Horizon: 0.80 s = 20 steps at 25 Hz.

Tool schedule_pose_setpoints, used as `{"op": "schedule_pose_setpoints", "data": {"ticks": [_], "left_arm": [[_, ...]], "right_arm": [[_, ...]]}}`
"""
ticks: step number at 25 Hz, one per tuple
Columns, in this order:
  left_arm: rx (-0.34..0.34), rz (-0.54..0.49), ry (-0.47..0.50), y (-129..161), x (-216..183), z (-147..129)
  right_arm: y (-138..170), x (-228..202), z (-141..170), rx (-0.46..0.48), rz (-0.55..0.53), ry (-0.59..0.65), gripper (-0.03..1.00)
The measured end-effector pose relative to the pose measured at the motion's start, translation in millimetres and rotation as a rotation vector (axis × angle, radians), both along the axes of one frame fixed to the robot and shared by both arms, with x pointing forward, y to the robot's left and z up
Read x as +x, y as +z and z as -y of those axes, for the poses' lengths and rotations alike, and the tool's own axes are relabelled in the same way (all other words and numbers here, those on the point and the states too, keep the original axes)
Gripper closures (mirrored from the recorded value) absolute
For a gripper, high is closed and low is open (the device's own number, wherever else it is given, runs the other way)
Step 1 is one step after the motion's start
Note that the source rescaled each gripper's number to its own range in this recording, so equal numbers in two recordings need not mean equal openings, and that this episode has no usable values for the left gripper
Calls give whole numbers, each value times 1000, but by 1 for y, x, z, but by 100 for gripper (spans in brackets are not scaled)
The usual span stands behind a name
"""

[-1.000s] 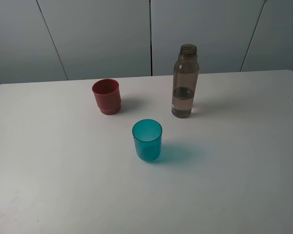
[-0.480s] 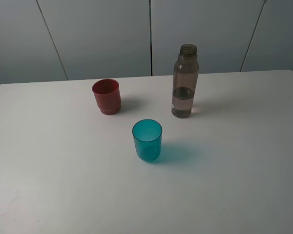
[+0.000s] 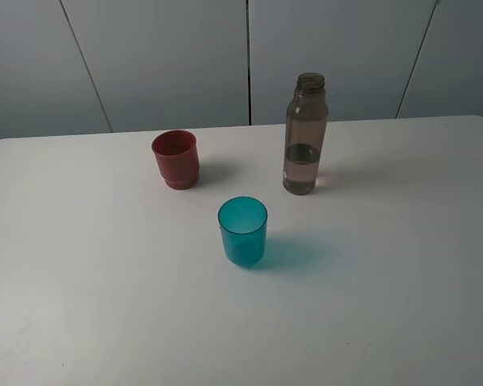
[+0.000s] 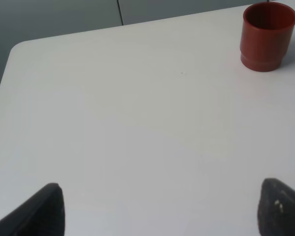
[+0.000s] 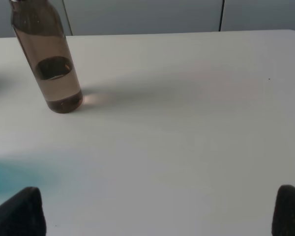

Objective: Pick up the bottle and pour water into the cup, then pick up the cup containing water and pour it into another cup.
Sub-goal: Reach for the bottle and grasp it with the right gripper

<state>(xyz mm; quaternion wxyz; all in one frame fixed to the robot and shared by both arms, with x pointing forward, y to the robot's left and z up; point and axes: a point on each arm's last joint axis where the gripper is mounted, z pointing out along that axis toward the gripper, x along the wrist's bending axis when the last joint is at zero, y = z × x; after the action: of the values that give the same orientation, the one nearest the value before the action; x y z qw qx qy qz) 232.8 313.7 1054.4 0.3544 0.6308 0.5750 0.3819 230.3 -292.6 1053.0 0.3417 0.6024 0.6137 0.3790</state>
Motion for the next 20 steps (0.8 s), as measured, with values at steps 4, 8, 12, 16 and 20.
{"op": "schedule_pose_setpoints", "data": {"ticks": [4, 8, 12, 16, 20], "left_arm": [[0, 0, 0, 0, 0, 0], [0, 0, 0, 0, 0, 0], [0, 0, 0, 0, 0, 0], [0, 0, 0, 0, 0, 0], [0, 0, 0, 0, 0, 0]], "right_arm": [[1, 9, -1, 13, -48, 8, -3], [12, 46, -8, 117, -103, 39, -3], [26, 97, -7, 178, -18, 3, -3], [20, 145, -9, 180, -5, -2, -3], [9, 180, -28, 135, 27, 95, -3]]}}
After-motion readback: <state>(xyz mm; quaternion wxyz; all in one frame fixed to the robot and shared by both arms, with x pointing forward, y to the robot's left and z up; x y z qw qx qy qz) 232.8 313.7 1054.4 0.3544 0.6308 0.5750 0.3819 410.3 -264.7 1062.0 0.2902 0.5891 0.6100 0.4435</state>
